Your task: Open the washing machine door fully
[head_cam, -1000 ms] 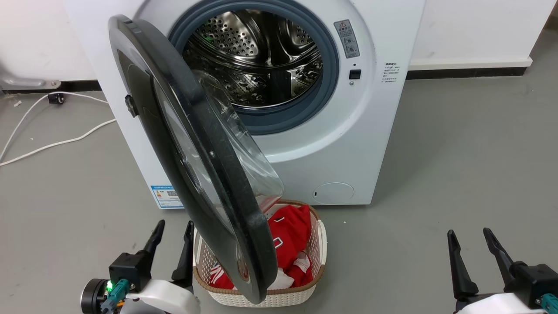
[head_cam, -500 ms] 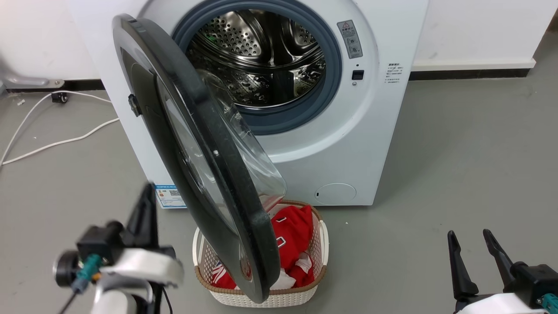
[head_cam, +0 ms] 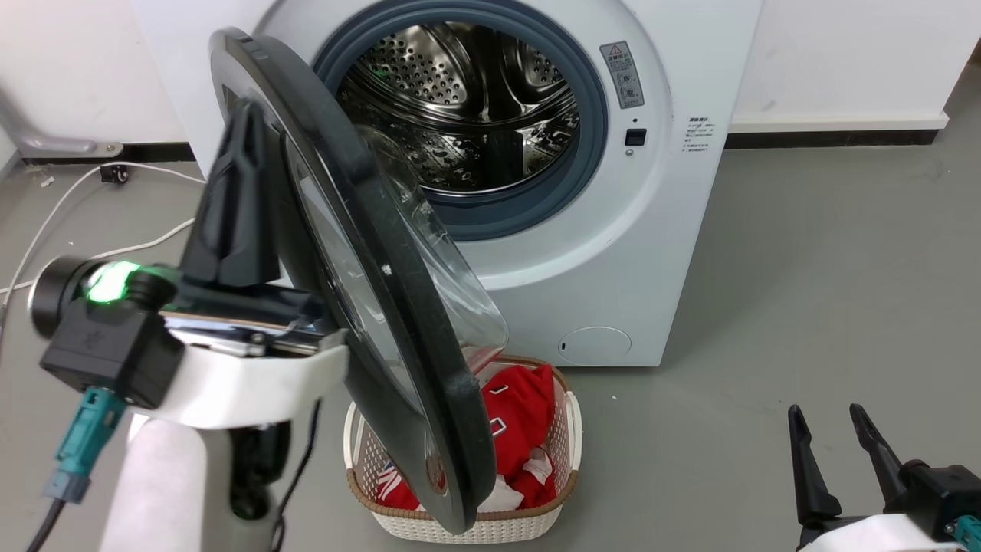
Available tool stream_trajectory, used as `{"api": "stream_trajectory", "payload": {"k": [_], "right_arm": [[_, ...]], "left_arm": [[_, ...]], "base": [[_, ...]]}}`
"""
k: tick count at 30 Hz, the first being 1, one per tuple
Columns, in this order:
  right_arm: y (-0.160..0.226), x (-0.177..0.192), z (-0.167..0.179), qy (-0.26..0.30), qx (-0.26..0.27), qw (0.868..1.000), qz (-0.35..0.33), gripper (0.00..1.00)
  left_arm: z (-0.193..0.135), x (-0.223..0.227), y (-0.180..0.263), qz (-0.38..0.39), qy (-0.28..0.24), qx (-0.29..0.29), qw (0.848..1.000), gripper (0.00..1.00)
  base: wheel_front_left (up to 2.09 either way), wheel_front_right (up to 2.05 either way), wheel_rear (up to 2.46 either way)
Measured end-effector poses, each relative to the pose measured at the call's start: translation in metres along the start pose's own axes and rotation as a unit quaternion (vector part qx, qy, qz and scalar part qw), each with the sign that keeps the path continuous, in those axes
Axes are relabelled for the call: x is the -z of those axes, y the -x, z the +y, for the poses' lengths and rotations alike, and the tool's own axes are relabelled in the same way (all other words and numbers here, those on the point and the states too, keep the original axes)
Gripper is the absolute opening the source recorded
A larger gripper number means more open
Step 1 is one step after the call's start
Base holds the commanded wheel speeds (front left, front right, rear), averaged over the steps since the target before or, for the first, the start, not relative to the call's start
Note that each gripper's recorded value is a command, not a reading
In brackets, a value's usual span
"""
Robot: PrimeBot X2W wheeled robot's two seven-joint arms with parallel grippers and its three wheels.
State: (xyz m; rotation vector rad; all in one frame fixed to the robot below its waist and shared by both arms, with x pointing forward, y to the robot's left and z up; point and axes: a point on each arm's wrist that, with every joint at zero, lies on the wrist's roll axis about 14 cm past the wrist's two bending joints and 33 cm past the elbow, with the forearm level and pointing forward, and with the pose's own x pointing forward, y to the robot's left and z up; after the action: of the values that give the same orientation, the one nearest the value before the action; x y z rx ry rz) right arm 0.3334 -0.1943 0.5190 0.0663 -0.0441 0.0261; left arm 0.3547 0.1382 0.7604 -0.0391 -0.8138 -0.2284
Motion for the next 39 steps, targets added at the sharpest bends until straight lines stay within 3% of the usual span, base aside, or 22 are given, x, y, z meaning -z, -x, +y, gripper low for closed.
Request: {"api": "stream_trajectory", "payload": {"k": [5, 12, 20, 25, 28, 32, 39], "right_arm": [[0.000, 0.001, 0.000, 0.000, -0.001, 1.000, 0.001, 1.00], [0.001, 0.002, 0.001, -0.002, -0.002, 1.000, 0.002, 1.00], [0.001, 0.005, 0.000, -0.001, 0.000, 1.000, 0.008, 1.00], [0.001, 0.008, -0.001, -0.001, 0.001, 1.000, 0.013, 1.00], [0.001, 0.008, -0.001, -0.002, 0.001, 1.000, 0.014, 1.00], [0.001, 0.011, -0.002, -0.002, 0.004, 1.000, 0.018, 1.00], [0.000, 0.014, -0.003, -0.004, 0.005, 1.000, 0.024, 1.00]], "left_arm": [[-0.040, -0.021, -0.008, -0.010, 0.033, 0.055, 0.998, 0.00], [-0.103, 0.008, 0.022, 0.107, 0.117, 0.132, 0.978, 0.00], [-0.163, 0.062, 0.094, 0.276, 0.207, 0.183, 0.921, 0.00], [-0.190, 0.096, 0.146, 0.369, 0.230, 0.203, 0.877, 0.00], [-0.200, 0.110, 0.169, 0.402, 0.232, 0.214, 0.859, 0.00], [-0.196, 0.128, 0.183, 0.422, 0.220, 0.206, 0.855, 0.00], [-0.162, 0.150, 0.169, 0.409, 0.187, 0.144, 0.881, 0.00]], "base": [[0.00, 0.00, 0.00], [0.00, 0.00, 0.00], [0.00, 0.00, 0.00], [0.00, 0.00, 0.00], [0.00, 0.00, 0.00], [0.00, 0.00, 0.00], [0.00, 0.00, 0.00]]}}
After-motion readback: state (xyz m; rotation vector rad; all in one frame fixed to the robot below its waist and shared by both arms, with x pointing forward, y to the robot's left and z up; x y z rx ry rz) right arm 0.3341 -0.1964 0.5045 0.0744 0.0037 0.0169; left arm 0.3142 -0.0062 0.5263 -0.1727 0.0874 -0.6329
